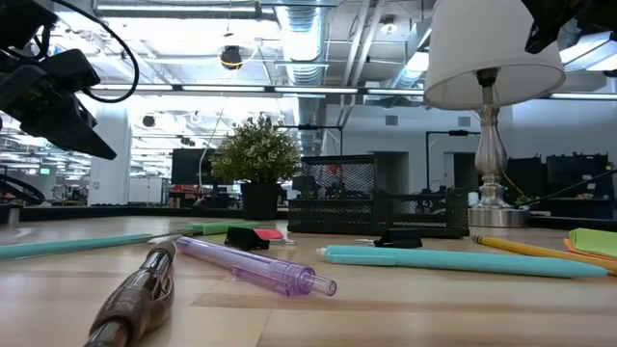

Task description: Pick and place office supplies into organizer

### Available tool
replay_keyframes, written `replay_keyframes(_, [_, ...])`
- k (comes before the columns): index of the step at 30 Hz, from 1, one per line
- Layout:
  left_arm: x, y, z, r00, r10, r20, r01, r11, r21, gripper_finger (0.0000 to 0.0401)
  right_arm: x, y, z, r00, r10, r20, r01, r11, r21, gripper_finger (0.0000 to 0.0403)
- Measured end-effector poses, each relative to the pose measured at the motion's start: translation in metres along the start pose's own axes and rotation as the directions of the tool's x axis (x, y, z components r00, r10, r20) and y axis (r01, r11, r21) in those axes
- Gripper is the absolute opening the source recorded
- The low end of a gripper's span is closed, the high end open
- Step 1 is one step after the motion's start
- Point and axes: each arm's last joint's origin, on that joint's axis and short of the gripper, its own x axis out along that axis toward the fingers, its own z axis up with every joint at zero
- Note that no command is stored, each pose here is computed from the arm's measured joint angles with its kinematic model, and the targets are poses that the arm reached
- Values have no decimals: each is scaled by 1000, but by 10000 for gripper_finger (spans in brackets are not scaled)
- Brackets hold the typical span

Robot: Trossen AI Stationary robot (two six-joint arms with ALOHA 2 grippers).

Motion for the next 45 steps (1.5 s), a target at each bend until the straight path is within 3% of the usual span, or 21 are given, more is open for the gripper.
replay_keyframes(14, [0, 1, 0, 1000, 21, 7, -21, 1000, -8, 110, 0, 0, 0, 1000, 0, 0, 0, 1000, 0, 177])
replay_keyframes(19, [-1, 5, 6, 969, 219, 114, -205, 971, -121, 110, 0, 0, 0, 1000, 0, 0, 0, 1000, 0, 178])
replay_keyframes(24, [-5, 8, 22, 866, 406, 291, -323, 899, -296, 110, 0, 0, 0, 1000, 0, 0, 0, 1000, 0, 176])
replay_keyframes(30, [-12, 6, 40, 782, 460, 420, -209, 828, -520, 110, 0, 0, 0, 1000, 0, 0, 0, 1000, 0, 178])
replay_keyframes(35, [-14, 6, 43, 756, 487, 438, -210, 814, -542, 110, 0, 0, 0, 1000, -1, 0, 1, 1000, 0, 176])
replay_keyframes(38, [-13, 5, 43, 779, 443, 443, -94, 782, -617, 110, 0, 0, 1, 1000, 0, 10, 0, 1000, 29, 176])
replay_keyframes(42, [-13, 4, 44, 785, 427, 450, -1, 726, -688, 110, 0, 0, 3, 1000, -10, 29, 2, 969, 246, 178])
replay_keyframes(45, [-12, 3, 43, 814, 368, 450, 32, 744, -668, 110, -1, -4, 9, 988, -129, 83, 101, 954, 281, 177])
